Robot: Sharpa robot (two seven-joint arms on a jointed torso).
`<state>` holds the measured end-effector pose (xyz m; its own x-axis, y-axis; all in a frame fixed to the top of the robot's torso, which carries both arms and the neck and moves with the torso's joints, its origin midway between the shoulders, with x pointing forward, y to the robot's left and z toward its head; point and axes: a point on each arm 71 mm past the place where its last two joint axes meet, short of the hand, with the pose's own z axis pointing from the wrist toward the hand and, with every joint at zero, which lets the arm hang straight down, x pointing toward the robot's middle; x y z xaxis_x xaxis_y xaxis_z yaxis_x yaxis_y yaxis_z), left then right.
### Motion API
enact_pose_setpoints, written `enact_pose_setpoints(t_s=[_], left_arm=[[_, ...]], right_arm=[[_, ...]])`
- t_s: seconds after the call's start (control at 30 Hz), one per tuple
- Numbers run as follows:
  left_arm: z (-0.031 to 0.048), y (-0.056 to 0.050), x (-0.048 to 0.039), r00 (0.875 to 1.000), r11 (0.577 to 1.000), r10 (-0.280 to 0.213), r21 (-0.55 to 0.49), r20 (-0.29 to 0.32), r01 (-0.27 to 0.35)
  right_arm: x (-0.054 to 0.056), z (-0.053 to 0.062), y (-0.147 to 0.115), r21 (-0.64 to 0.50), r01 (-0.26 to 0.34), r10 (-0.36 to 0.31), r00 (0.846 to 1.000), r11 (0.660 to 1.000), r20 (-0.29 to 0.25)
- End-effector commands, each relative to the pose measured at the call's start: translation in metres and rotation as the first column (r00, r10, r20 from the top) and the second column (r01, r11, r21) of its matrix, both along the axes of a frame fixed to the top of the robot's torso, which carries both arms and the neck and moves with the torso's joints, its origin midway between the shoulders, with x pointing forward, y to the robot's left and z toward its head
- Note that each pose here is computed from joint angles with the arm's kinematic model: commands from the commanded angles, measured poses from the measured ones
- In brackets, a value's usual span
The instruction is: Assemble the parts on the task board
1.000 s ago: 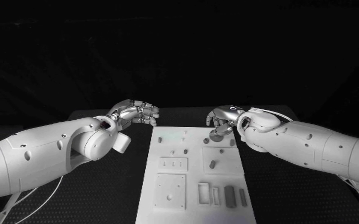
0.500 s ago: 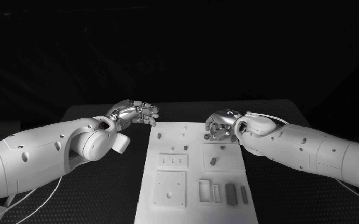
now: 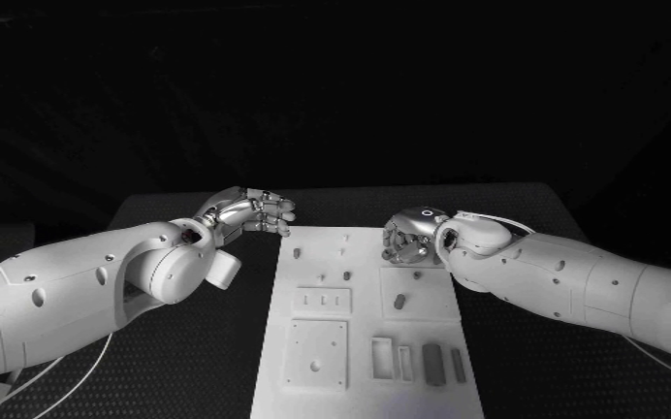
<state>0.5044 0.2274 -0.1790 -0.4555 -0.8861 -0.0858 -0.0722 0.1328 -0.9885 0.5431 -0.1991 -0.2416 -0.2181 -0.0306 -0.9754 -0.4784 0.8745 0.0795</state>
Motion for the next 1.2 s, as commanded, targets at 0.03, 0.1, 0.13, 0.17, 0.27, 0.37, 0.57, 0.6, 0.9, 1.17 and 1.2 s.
enact_pose_setpoints(t_s=[0.03,0.1,0.13,0.17,0.27,0.37,0.57,0.6,0.9,1.17,1.2], left_arm=[[0.0025,-0.0015,-0.0005,1.000,1.000,-0.017,-0.006,0.006,0.017],[0.0028,-0.0016,-0.0004,1.000,1.000,-0.016,-0.006,0.007,0.017],[0.0031,-0.0016,-0.0002,1.000,1.000,-0.017,-0.006,0.007,0.017],[0.0034,-0.0016,-0.0001,1.000,1.000,-0.017,-0.006,0.007,0.017],[0.0037,-0.0015,0.0005,1.000,1.000,-0.015,-0.004,0.008,0.015],[0.0036,-0.0011,0.0011,1.000,1.000,-0.014,-0.003,0.007,0.014],[0.0034,-0.0002,0.0015,1.000,1.000,-0.012,-0.002,0.007,0.012],[0.0034,-0.0002,0.0015,1.000,1.000,-0.012,-0.002,0.007,0.012],[0.0033,0.0007,0.0015,1.000,1.000,-0.010,-0.001,0.005,0.010],[0.0032,0.0009,0.0016,1.000,1.000,-0.009,0.000,0.004,0.009],[0.0032,0.0009,0.0016,1.000,1.000,-0.009,0.000,0.004,0.009]], right_arm=[[-0.0007,-0.0010,0.0014,-0.017,-0.009,0.009,1.000,1.000,-0.002],[-0.0010,-0.0011,0.0017,-0.018,-0.010,0.010,1.000,1.000,-0.005],[-0.0011,-0.0012,0.0020,-0.018,-0.010,0.010,1.000,1.000,-0.006],[-0.0012,-0.0013,0.0025,-0.019,-0.011,0.011,1.000,1.000,-0.008],[-0.0019,-0.0015,0.0036,-0.020,-0.015,0.015,1.000,1.000,-0.012],[-0.0019,-0.0022,0.0042,-0.022,-0.018,0.018,1.000,1.000,-0.015],[-0.0022,-0.0030,0.0038,-0.029,-0.020,0.019,1.000,0.999,-0.018],[-0.0022,-0.0030,0.0036,-0.030,-0.019,0.019,1.000,0.999,-0.019],[-0.0024,-0.0038,0.0033,-0.038,-0.022,0.021,1.000,0.999,-0.024],[-0.0026,-0.0027,0.0044,-0.031,-0.021,0.021,1.000,0.999,-0.011],[-0.0027,-0.0021,0.0046,-0.027,-0.019,0.019,1.000,0.999,-0.004]])
